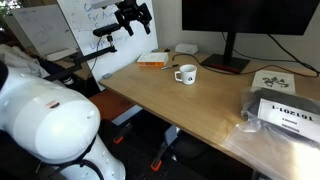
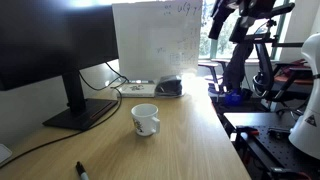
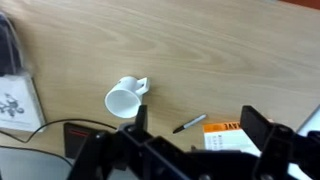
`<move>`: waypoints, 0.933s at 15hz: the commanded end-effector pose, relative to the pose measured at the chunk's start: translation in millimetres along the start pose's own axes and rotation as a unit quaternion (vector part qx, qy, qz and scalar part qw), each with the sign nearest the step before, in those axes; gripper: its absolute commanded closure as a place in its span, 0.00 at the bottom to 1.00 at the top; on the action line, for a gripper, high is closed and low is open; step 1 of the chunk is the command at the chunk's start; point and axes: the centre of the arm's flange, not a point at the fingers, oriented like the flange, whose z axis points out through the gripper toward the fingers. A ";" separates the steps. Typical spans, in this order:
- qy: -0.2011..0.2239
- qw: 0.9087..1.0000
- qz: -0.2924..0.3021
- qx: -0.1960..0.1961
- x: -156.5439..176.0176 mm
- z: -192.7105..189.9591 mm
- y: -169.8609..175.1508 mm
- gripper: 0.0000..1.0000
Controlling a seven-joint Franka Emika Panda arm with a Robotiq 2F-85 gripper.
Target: Move the cup to the right
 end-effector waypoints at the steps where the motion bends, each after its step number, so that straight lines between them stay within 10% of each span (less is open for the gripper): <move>1: 0.000 1.000 0.000 0.000 0.2 -0.3 0.0 0.00; 8: -0.005 1.000 0.009 0.005 16.9 12.3 10.2 0.00; 14: -0.062 0.996 0.055 0.044 87.2 99.7 66.9 0.00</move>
